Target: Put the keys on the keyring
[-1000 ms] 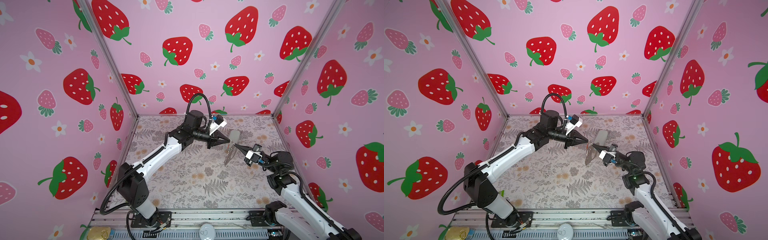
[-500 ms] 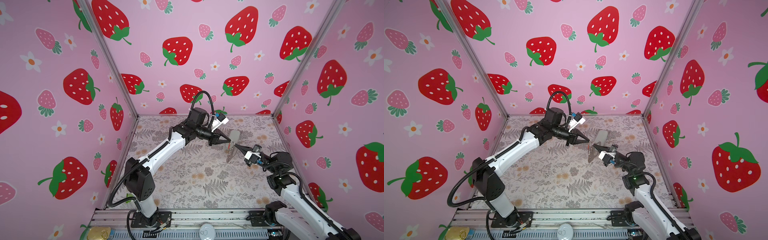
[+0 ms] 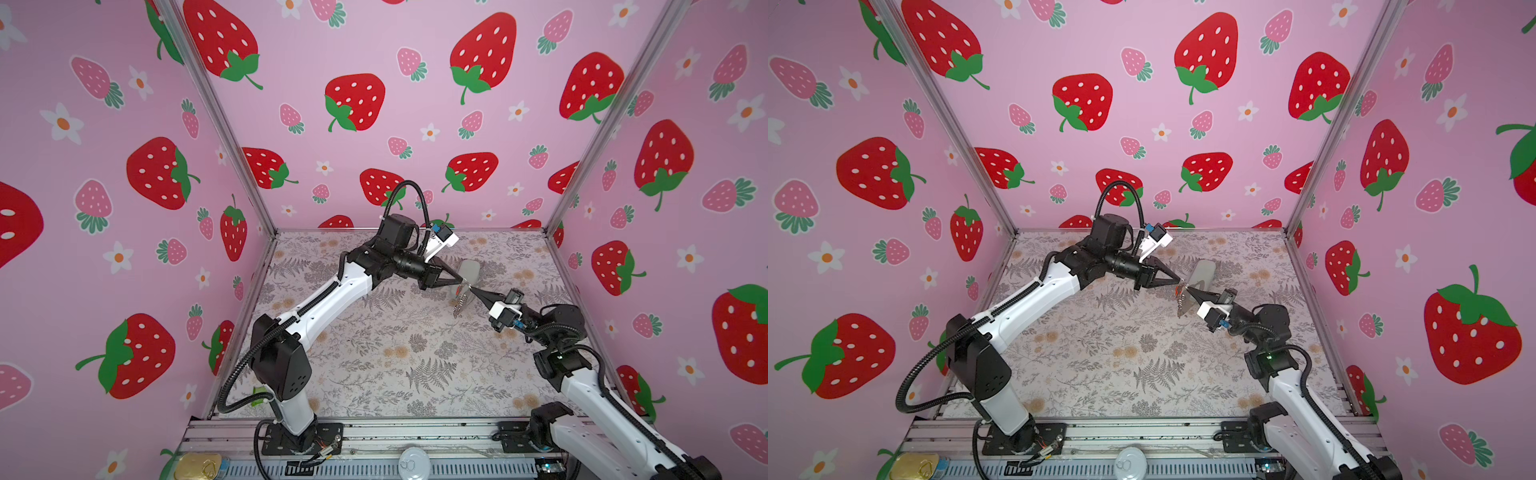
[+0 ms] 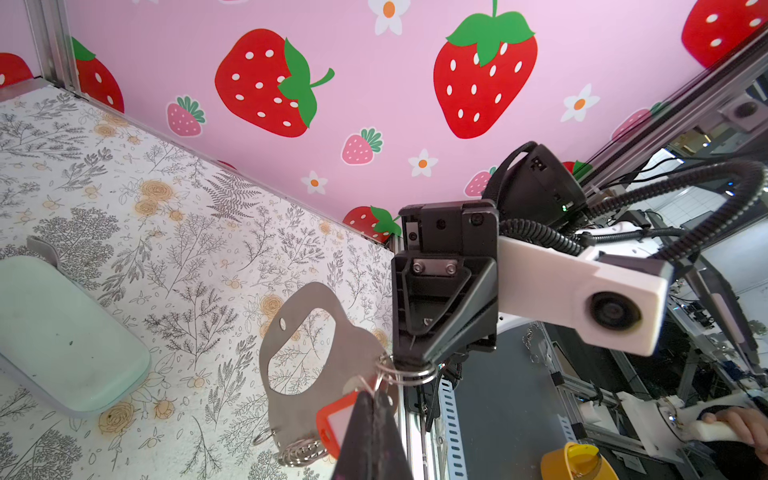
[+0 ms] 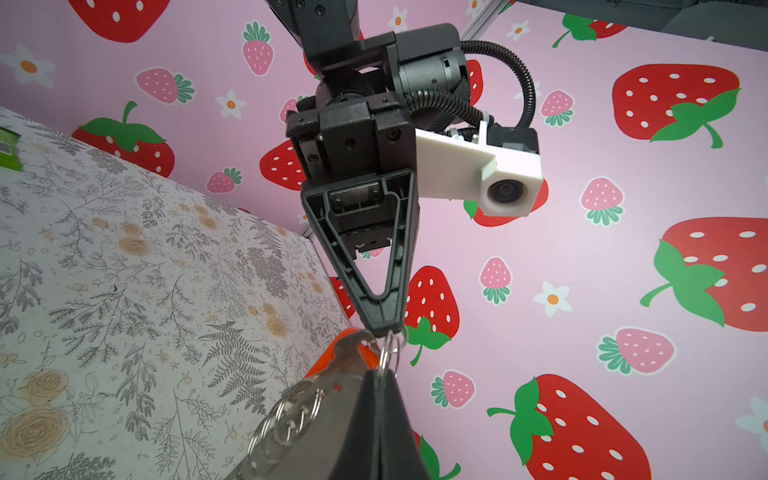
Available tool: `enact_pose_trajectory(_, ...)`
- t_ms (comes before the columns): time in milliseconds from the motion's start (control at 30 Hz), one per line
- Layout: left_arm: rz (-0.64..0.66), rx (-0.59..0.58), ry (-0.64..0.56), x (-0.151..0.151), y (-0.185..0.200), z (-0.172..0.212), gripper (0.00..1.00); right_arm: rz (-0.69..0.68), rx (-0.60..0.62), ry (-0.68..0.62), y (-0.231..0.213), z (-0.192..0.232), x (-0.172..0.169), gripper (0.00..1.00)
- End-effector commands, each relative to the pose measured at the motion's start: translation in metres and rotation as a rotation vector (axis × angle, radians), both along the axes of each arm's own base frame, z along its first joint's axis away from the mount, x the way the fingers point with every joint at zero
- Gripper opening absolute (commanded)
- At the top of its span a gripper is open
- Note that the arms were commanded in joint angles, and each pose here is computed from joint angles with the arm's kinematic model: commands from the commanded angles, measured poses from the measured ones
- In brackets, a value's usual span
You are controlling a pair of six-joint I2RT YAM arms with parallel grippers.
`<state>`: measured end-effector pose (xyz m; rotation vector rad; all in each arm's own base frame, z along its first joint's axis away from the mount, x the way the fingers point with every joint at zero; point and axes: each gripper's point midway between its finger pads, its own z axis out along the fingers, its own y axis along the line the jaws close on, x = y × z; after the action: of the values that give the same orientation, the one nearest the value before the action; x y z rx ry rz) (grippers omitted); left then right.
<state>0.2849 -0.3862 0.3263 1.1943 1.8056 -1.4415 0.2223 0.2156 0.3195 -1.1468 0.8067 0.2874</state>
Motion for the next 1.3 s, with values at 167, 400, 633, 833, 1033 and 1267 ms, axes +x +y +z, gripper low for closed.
enact_pose_trajectory(167,0.183,0.032,-0.149,0.037,0.009,0.005,0.0,0.078,0.039,-0.111,0.003,0.023,-0.021,0.0)
enact_pose_trajectory(400,0.163,0.026,-0.427,0.019,0.01,0.005,0.0,0.135,0.062,-0.066,0.006,0.026,-0.025,0.0)
enact_pose_trajectory(633,0.088,0.035,-0.61,-0.001,0.009,-0.005,0.0,0.217,0.112,0.015,0.01,0.029,-0.03,0.0)
enact_pose_trajectory(833,0.072,0.032,-0.759,-0.012,0.011,-0.014,0.0,0.258,0.156,0.046,0.01,0.037,-0.034,0.0)
enact_pose_trajectory(1033,0.059,0.018,-0.813,-0.018,0.009,-0.014,0.0,0.28,0.178,0.086,0.013,0.035,-0.031,0.0)
enact_pose_trajectory(1267,0.083,0.029,-0.872,-0.019,0.011,-0.007,0.29,0.29,0.159,0.114,0.015,0.03,-0.03,0.0)
